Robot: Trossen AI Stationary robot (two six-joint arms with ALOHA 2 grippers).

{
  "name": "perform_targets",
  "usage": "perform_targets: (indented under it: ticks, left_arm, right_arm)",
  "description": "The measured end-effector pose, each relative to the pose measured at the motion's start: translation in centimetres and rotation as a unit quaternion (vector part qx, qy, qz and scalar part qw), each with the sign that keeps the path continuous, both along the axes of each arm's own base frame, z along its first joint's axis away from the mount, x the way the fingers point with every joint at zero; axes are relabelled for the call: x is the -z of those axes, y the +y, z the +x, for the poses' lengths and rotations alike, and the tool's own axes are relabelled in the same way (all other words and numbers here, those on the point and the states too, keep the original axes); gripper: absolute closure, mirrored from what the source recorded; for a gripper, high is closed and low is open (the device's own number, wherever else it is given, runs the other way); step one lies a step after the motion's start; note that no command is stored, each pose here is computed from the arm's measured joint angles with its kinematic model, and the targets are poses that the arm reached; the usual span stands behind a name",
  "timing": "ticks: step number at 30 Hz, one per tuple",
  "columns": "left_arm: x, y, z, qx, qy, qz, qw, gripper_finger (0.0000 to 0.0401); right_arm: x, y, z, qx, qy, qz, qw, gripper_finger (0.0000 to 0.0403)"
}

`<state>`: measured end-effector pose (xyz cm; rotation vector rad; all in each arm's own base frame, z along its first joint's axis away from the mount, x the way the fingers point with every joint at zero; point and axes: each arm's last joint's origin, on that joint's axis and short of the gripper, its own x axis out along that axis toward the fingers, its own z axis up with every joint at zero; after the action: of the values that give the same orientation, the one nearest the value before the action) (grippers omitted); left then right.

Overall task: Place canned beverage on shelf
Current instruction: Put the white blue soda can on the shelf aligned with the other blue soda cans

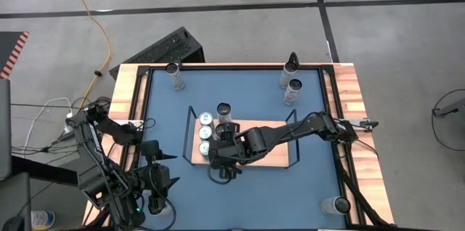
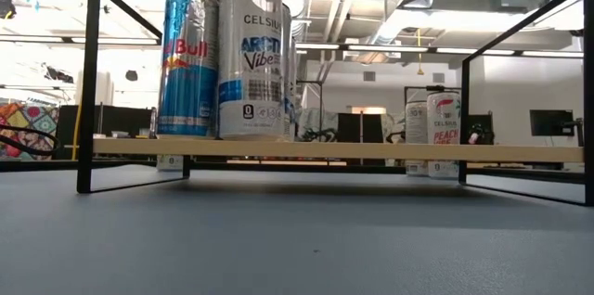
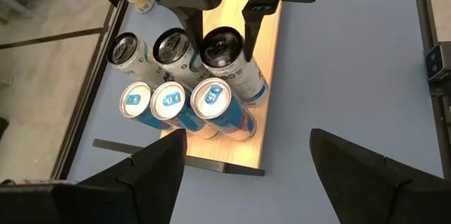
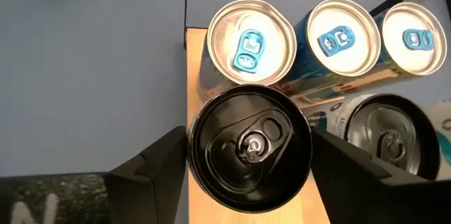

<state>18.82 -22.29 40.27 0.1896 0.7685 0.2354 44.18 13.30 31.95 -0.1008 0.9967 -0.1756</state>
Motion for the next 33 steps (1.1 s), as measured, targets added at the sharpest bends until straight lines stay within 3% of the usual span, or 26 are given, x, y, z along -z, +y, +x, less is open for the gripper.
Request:
perform_targets:
  ticks: [14, 33]
  left_arm:
    - [-0.01, -0.03, 0.02, 0.000, -0.001, -0.002, 1.000, 0.0115]
    - [-0.02, -0.01, 0.02, -0.001, -0.003, 0.000, 1.000, 0.0115]
  right_arm:
    - [0.13, -0.32, -0.44, 0.112, -0.014, 0.012, 0.994, 0.0160]
    - [0.09, -0.37, -0.42, 0.151, -0.030, 0.023, 0.988, 0.0161]
